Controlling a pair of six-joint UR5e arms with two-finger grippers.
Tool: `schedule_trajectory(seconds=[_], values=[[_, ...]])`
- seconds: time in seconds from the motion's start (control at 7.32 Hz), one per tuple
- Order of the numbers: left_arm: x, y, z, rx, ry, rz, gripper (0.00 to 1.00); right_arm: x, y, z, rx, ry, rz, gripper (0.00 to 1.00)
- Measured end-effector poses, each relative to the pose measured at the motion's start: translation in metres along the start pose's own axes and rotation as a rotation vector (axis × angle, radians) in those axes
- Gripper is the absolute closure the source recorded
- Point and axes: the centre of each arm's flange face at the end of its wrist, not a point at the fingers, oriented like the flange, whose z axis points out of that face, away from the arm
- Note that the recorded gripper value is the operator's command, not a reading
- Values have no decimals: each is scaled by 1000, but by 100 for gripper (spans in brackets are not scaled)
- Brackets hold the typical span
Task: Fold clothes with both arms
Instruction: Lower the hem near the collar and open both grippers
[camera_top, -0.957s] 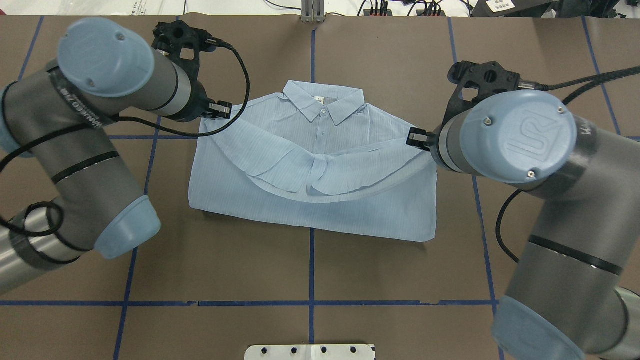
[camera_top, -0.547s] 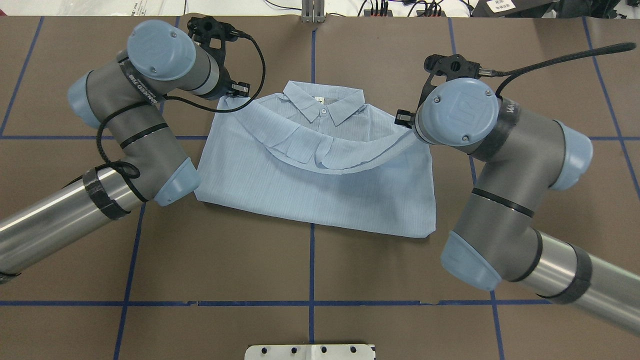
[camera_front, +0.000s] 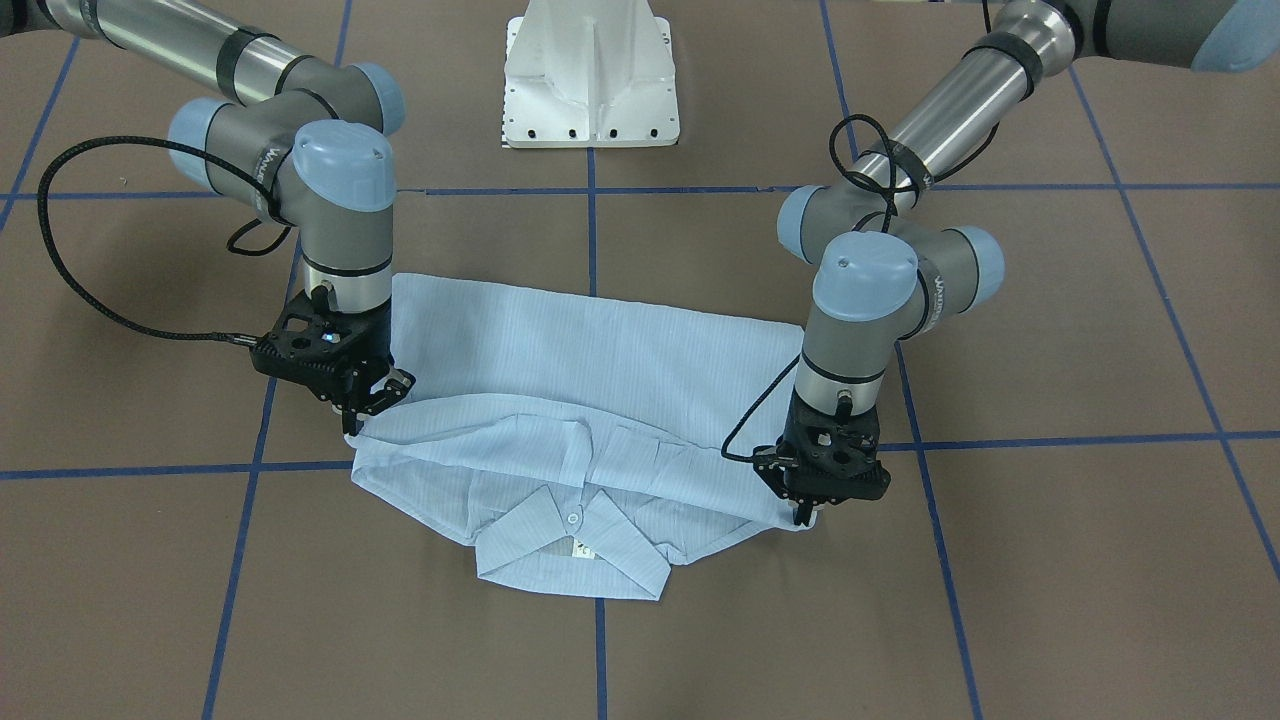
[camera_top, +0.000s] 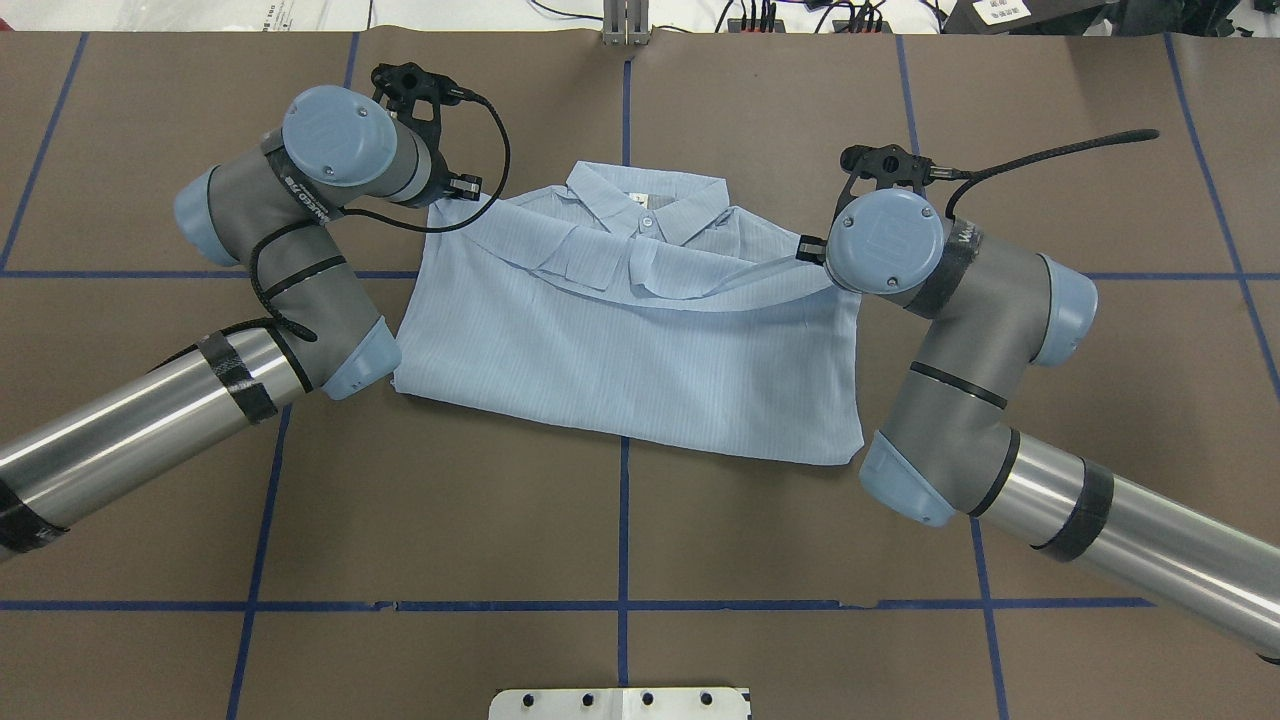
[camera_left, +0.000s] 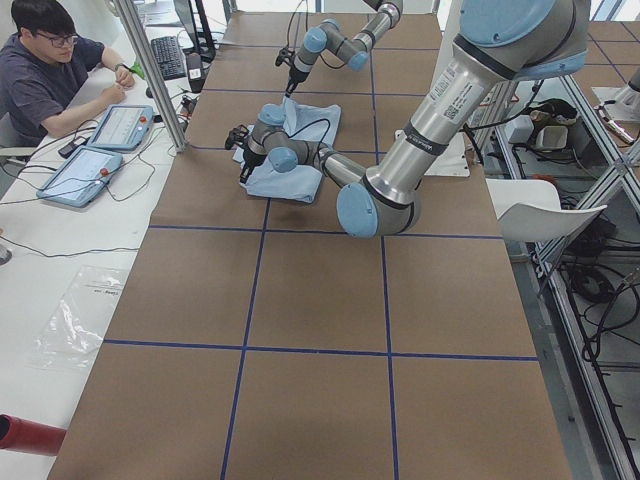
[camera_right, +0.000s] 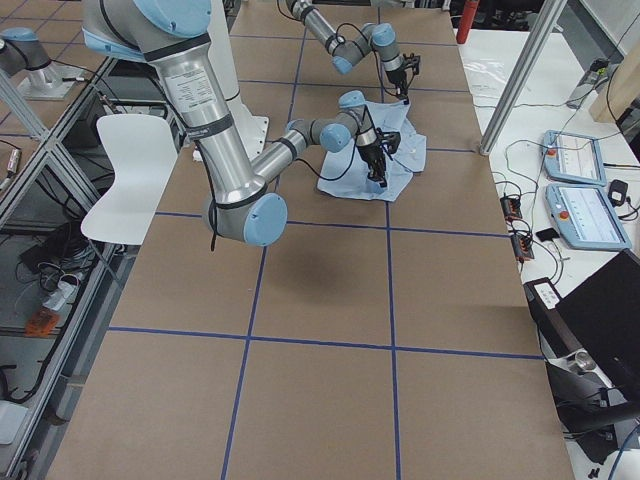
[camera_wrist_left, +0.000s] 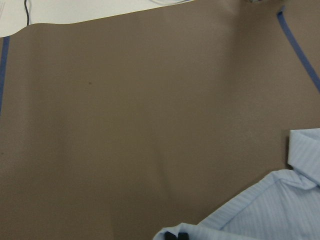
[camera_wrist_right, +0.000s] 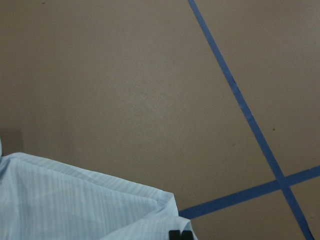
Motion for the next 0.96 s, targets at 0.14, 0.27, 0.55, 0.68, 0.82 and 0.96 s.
schedule_trajectory(seconds=[0.14,0.27,0.55,0.68,0.82,0.96], values=[[-3,2,1,4,4,18,0,-1,0,3,1,-5,1,0],[-10,8,-4,20,26,58,0,-3,0,-2,-1,-20,2,0],[-34,42,-41,27,116,112,0,-3,-4,-29,-12,-69,1,0],[-48,64,-58,17,148,119,0,1,-4,-38,-14,-84,-2,0],[-55,88,-68,1,166,126,0,4,-4,-45,-14,-97,-4,0],[-54,111,-69,-21,179,126,0,6,-3,-50,-13,-105,-4,0]])
